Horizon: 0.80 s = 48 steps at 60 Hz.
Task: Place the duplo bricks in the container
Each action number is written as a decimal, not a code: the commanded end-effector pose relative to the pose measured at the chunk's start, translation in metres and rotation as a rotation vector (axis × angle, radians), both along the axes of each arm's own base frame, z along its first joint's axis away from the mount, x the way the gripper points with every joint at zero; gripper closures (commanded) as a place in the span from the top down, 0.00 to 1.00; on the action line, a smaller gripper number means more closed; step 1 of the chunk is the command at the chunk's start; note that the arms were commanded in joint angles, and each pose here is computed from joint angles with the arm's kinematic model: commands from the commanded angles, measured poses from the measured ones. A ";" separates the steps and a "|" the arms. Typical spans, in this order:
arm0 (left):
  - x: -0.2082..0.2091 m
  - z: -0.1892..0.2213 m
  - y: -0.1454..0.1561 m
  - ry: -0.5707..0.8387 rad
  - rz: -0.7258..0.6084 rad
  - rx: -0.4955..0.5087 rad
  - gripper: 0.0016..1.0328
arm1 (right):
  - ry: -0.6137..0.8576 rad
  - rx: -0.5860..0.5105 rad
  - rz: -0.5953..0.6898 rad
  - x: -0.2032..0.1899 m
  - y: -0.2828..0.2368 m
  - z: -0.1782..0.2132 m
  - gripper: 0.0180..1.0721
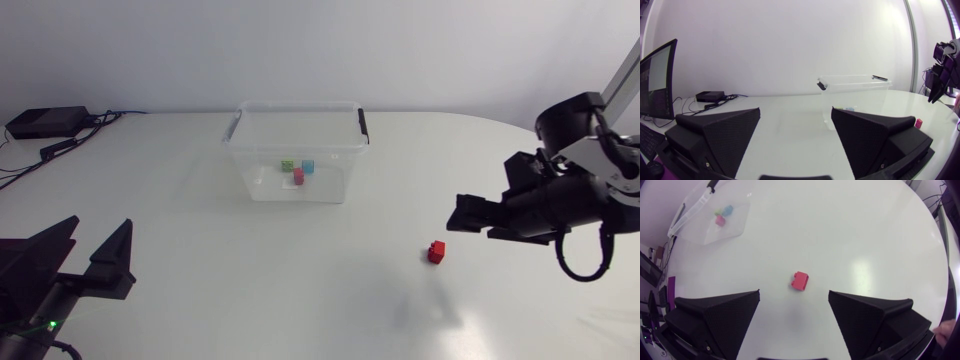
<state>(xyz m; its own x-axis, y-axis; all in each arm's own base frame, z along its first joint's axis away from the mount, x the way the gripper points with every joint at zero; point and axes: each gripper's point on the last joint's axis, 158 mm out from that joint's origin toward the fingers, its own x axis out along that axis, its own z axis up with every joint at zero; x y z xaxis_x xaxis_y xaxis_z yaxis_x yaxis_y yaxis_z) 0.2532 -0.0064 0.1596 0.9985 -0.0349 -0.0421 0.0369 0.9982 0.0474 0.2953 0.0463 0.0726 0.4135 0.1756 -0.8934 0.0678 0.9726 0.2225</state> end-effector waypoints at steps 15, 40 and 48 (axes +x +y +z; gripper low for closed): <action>0.000 -0.005 -0.001 0.003 -0.007 0.006 0.96 | 0.182 0.013 -0.040 0.001 0.004 -0.043 0.95; 0.000 -0.005 -0.001 0.003 -0.007 0.006 0.96 | 0.280 0.039 -0.023 0.007 0.019 -0.087 0.95; 0.000 -0.005 -0.001 0.003 -0.007 0.006 0.96 | 0.279 0.040 -0.020 0.009 0.021 -0.086 0.95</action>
<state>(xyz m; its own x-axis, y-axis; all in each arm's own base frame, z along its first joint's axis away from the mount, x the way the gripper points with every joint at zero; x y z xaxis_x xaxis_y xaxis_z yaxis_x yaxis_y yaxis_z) 0.2532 -0.0064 0.1597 0.9985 -0.0349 -0.0417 0.0369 0.9982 0.0474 0.2965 0.0628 -0.0147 0.1470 0.2016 -0.9684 0.1381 0.9652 0.2220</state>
